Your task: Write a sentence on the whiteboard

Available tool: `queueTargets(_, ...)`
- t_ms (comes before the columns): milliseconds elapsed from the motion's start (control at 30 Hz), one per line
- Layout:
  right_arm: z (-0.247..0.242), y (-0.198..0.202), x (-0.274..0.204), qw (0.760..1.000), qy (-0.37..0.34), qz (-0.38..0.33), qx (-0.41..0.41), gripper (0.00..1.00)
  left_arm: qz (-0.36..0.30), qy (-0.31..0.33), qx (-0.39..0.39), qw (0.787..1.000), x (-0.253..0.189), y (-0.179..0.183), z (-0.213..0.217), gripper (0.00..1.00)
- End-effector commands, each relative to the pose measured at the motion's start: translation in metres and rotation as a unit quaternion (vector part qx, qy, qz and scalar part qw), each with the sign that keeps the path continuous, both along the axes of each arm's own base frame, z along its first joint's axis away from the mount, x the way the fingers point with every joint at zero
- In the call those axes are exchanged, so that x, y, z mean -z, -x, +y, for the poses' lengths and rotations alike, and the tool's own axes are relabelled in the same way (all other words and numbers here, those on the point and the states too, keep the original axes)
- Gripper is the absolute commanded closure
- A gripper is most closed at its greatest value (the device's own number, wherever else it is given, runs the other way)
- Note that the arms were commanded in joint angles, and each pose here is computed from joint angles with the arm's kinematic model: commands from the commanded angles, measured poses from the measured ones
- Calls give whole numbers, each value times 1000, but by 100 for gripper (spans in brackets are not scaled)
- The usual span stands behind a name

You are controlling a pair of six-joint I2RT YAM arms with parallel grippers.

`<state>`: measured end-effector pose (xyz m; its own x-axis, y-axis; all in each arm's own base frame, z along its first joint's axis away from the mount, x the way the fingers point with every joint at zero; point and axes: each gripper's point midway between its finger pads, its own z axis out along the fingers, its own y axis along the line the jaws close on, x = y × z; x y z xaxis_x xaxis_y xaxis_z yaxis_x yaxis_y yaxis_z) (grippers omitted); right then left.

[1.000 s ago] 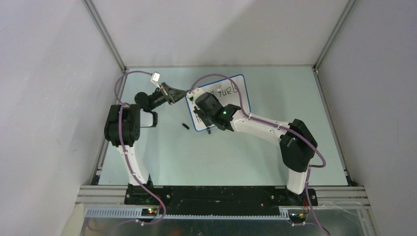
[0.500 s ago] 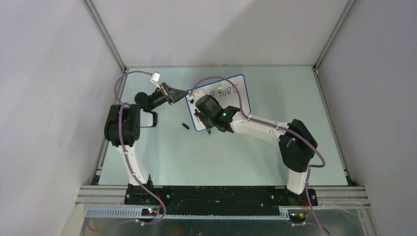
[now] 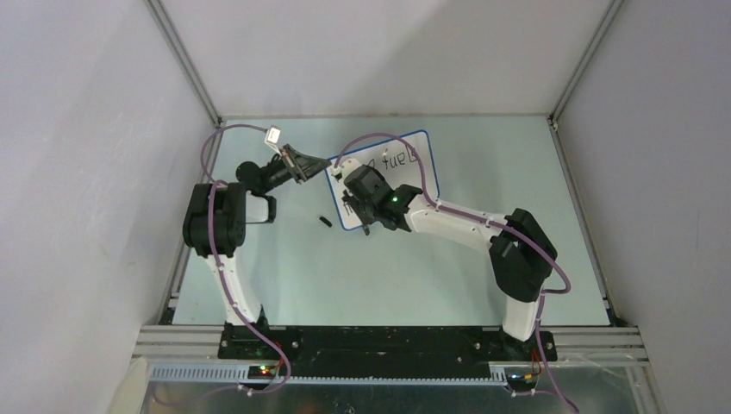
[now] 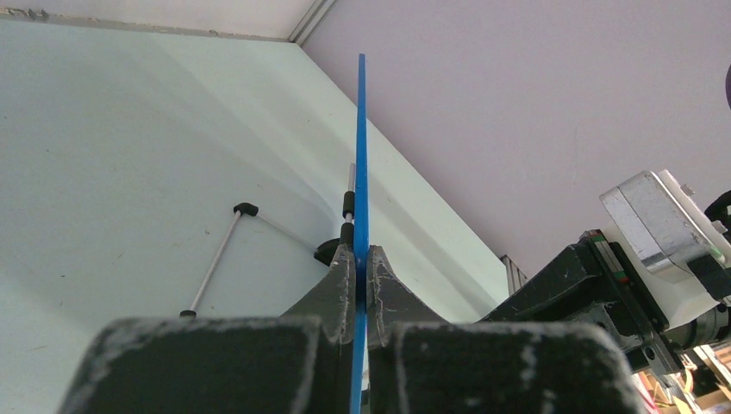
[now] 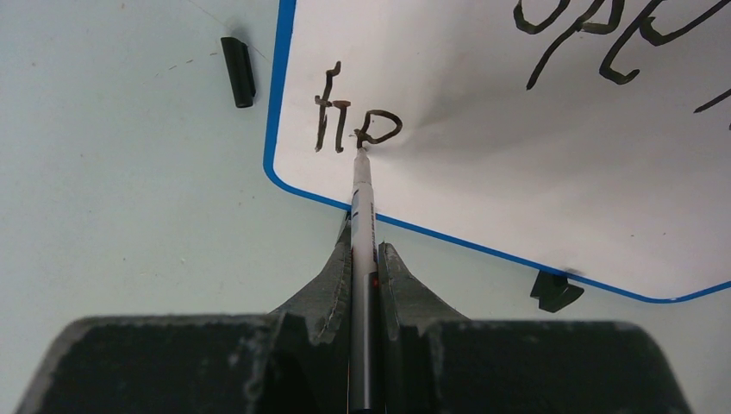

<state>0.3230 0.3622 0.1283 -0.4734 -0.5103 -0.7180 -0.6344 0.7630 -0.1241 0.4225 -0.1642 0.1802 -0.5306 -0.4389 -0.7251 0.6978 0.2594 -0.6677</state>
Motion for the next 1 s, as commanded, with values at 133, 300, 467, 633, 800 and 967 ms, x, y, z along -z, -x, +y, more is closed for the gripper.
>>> queueTargets(133, -20, -13, -11, 999, 2, -18, 34, 100, -34, -7, 24, 999, -10, 8, -9, 100)
queueTargets(300, -21, -14, -14, 999, 0, -22, 35, 100, -33, -7, 25, 999, -9, 8, -9, 100)
queueTargets(467, -23, -13, -18, 999, -3, -24, 36, 100, -33, -7, 24, 999, -9, 8, -9, 100)
queueTargets(633, -14, -7, -32, 999, -33, -29, 14, 100, -33, -7, 24, 999, -9, 7, -9, 100)
queueTargets(800, -11, -4, -54, 997, -61, -43, 2, 100, -34, -7, 24, 999, -9, 7, -9, 100)
queueTargets(967, -17, -5, -63, 996, -71, -52, 7, 100, -34, -7, 23, 999, -9, 7, -9, 100)
